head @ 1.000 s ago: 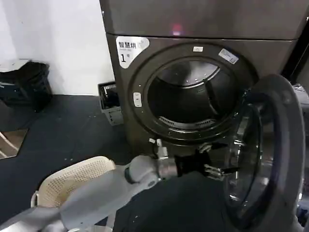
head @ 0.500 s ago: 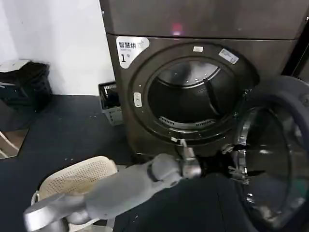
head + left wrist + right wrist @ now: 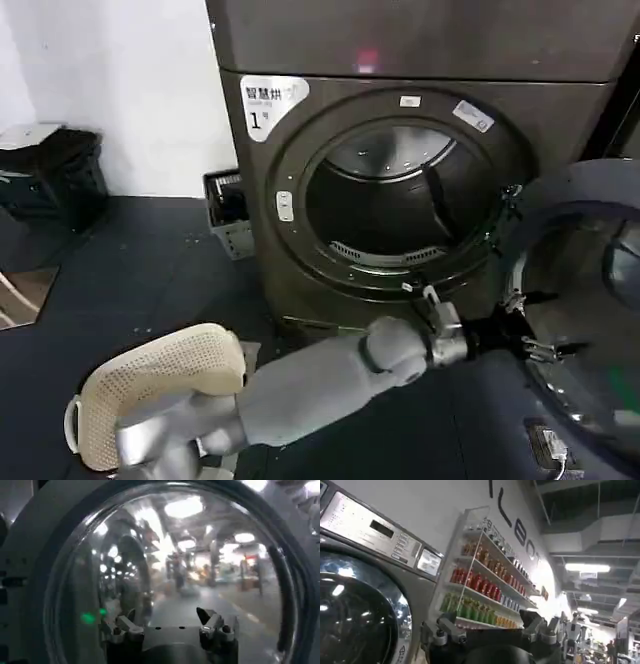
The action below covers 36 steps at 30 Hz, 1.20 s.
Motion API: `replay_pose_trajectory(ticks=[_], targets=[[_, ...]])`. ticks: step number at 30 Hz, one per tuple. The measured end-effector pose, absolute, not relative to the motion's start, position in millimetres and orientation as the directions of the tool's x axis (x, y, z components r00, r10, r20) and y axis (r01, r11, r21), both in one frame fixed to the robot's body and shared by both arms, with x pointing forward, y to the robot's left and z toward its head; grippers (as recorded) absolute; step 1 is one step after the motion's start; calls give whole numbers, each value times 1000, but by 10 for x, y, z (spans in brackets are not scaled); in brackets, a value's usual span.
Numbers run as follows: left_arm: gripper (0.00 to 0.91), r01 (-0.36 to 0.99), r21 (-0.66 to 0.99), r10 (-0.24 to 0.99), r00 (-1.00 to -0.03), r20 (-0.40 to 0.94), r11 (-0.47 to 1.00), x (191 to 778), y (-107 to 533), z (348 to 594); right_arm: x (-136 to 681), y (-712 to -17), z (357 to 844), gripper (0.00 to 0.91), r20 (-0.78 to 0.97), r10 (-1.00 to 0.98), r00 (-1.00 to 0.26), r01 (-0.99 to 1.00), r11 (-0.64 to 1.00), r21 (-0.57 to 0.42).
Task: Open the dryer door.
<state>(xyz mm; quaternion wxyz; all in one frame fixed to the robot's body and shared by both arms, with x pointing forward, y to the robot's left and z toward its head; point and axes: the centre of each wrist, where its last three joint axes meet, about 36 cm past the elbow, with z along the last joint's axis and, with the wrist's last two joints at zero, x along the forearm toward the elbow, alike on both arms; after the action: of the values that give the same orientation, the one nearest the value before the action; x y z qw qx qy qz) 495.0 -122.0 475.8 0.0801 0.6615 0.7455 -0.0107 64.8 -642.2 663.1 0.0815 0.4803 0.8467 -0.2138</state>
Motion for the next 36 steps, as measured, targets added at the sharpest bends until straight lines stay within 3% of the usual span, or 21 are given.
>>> replay_pose_trajectory(ticks=[17,29,36], targets=[[907,959,114,949,-233,-214,261,5052,-1164,4713,455,-6523,6691,907,-383,795,-470,878,376,-297],[907,932,193,920,-239,-312,307,4953,-403,4583,474,-6505,6720,907,-396,789,-470,879,375,-295],[907,910,239,930,-285,-232,339,4922,324,4680,402,-6501,6759,907,-417,795,-441,894,346,-285]])
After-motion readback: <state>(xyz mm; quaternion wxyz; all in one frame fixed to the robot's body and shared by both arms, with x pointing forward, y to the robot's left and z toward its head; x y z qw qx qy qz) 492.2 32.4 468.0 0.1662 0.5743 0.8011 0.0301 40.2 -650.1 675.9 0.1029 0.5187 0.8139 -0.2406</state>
